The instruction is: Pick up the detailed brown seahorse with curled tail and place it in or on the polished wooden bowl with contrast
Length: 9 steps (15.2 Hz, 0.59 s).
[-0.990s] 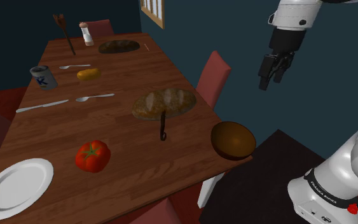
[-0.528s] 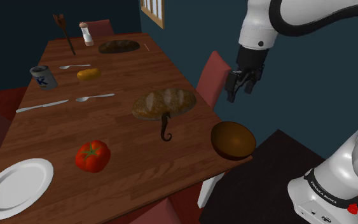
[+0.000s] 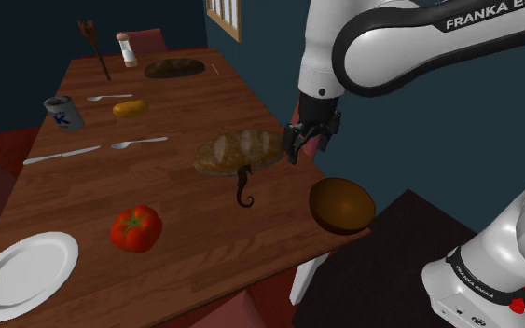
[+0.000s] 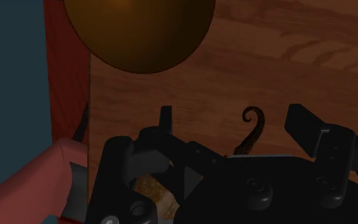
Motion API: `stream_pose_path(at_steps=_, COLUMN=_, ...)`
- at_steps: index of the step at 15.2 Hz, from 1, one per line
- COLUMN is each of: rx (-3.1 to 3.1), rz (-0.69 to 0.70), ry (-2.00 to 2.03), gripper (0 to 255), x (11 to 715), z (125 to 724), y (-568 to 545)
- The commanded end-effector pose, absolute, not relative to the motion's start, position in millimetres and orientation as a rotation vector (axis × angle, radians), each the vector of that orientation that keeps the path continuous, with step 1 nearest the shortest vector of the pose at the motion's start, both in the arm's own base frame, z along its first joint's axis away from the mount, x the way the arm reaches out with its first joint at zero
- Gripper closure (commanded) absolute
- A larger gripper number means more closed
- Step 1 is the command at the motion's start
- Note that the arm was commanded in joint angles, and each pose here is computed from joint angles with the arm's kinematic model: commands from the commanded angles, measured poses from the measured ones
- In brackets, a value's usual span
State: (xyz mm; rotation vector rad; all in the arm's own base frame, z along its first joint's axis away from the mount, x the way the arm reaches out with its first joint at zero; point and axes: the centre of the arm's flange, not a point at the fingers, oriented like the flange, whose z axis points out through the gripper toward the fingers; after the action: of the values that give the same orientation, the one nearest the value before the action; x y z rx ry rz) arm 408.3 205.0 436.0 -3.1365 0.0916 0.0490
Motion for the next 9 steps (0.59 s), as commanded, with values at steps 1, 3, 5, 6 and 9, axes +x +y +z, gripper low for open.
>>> stream_pose_path(at_steps=1, rx=-3.144, rz=0.023, ry=0.11, gripper=0, x=422.8, z=428.2, y=227.7)
stream_pose_path(at_steps=3, rx=-3.152, rz=-0.001, ry=0.127, gripper=0, x=436.2, z=417.3, y=247.5)
stream_pose_path(at_steps=5, rx=-3.161, rz=-0.024, ry=0.144, gripper=0, x=449.9, z=406.4, y=267.1)
stream_pose_path(at_steps=6, rx=-3.165, rz=-0.036, ry=0.153, gripper=0, x=456.8, z=401.0, y=276.9)
stream_pose_path(at_steps=9, rx=-3.177, rz=-0.072, ry=0.178, gripper=0, x=478.3, z=384.7, y=305.6)
